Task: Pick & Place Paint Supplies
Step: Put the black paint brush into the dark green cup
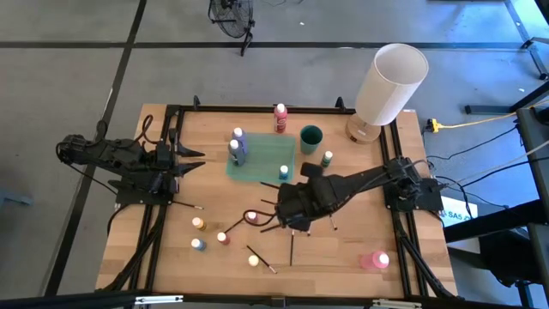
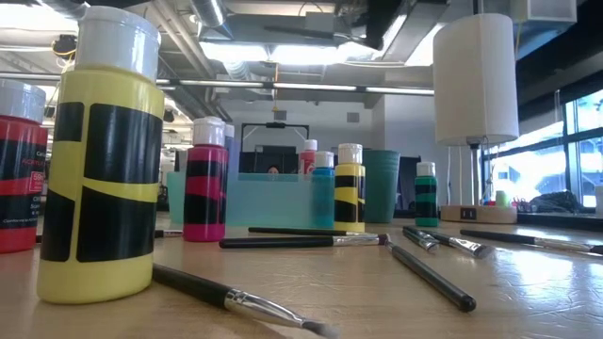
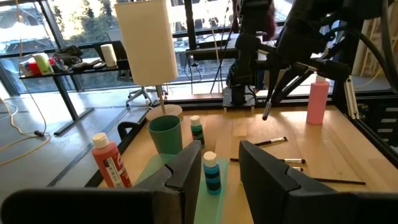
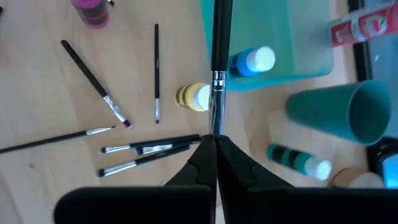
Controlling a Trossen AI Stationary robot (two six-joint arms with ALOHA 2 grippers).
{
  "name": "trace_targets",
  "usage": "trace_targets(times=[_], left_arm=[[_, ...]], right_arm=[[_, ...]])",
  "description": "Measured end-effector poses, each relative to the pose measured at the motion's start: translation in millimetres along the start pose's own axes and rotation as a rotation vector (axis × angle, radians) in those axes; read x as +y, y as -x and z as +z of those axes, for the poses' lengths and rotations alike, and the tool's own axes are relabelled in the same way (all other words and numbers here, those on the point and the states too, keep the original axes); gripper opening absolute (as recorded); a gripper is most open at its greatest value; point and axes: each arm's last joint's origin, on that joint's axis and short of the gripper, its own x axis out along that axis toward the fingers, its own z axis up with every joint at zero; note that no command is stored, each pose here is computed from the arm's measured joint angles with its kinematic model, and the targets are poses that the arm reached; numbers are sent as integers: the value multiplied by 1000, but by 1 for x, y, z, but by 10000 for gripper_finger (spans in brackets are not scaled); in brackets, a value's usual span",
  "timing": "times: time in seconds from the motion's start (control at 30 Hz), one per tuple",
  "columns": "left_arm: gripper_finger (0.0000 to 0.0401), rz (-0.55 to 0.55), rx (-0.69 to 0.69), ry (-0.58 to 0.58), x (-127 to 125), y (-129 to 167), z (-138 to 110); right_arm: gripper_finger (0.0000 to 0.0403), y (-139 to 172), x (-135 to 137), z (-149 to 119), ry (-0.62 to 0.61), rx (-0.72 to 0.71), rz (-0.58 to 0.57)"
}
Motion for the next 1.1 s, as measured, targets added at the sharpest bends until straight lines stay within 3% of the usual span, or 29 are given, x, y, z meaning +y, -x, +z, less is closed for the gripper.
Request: trace_targets(times=[0.13, 0.33, 0.5, 0.67, 0.77, 0.93, 1.1], left_arm=[[104, -33, -50, -26, -2, -2, 6], [104, -228, -137, -164, -15, -18, 16], [104, -239, -164, -211, -26, -39, 20], [104, -96, -160, -317, -31, -58, 22], [104, -19, -111, -459, -35, -70, 18], [104, 35, -15, -674, -42, -89, 7], [104, 82, 4, -783, -53, -102, 3]], right_arm=[[0, 0, -3, 2, 38, -29, -53], [0, -2, -8, 5, 35, -64, -125], [0, -1, -10, 6, 36, -96, -178], [0, -2, -9, 6, 29, -76, -129], [0, -3, -9, 9, 6, -82, -92], [0, -6, -11, 14, -29, -87, -38], [0, -9, -17, 19, -94, -79, -14]])
